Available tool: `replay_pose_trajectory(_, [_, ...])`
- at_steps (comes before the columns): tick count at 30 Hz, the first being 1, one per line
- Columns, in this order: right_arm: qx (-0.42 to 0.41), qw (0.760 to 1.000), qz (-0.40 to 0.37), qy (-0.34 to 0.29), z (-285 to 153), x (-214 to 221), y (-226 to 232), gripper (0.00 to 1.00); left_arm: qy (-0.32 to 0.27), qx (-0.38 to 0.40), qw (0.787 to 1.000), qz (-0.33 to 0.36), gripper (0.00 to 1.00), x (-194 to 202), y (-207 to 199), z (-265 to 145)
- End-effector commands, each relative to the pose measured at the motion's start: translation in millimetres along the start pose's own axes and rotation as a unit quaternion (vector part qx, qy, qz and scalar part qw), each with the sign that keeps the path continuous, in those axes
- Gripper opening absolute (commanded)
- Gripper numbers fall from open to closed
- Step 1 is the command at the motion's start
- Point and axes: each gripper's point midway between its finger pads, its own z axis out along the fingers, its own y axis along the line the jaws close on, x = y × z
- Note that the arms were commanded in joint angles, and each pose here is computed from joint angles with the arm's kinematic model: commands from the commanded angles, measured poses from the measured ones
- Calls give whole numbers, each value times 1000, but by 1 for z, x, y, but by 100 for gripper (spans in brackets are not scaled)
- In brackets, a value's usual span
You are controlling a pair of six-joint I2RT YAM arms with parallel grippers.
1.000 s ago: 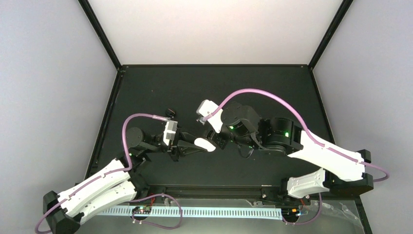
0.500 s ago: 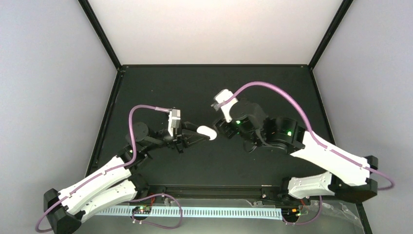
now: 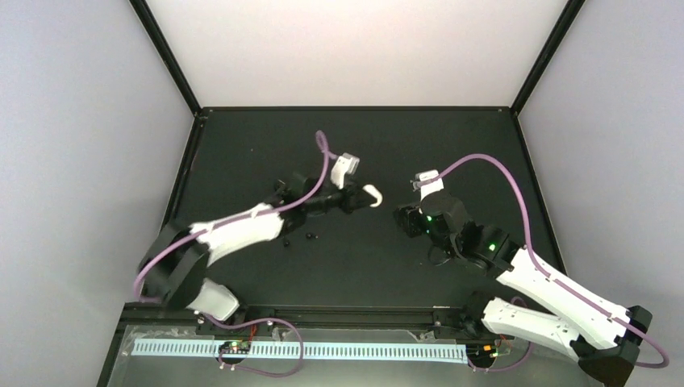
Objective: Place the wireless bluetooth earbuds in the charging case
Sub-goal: Place the charging case at the center of the board.
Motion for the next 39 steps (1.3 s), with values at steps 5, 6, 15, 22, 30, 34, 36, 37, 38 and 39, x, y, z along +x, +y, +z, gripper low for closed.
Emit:
replay_pose_trajectory(5, [-6,998,61,-21,-8,6,-9,79,57,-30,987,-146,2,8,77,91])
replay_pose_trajectory(6, [-5,998,60,-23,-10,6,-11,79,59,-35,986,-153,1,10,83,99])
replay_pose_trajectory(15, [-5,998,49,-37,-24,-5,-15,79,93,-118,968,-199,4,39,141,137])
replay_pose_trajectory(22, [-3,998,32,-54,-31,-17,-16,79,130,-160,956,-207,29,64,163,140])
replay_pose_trajectory(30, [-4,998,31,-63,-37,-24,-17,79,139,-196,954,-181,76,57,160,112])
replay_pose_trajectory(34, [-16,998,31,-59,-34,-22,-12,79,115,-251,948,-159,99,31,163,57])
replay_pose_trajectory(36, [-22,998,30,-54,-31,-19,-9,79,85,-289,942,-152,99,17,167,15])
replay_pose_trajectory(37, [-26,998,29,-52,-29,-17,-7,79,67,-307,937,-151,99,10,171,-8])
replay_pose_trajectory(38, [-28,998,29,-48,-26,-13,-6,79,53,-329,931,-151,99,7,175,-31])
replay_pose_trajectory(39, [-30,998,28,-44,-24,-11,-5,79,38,-352,922,-153,99,3,182,-55])
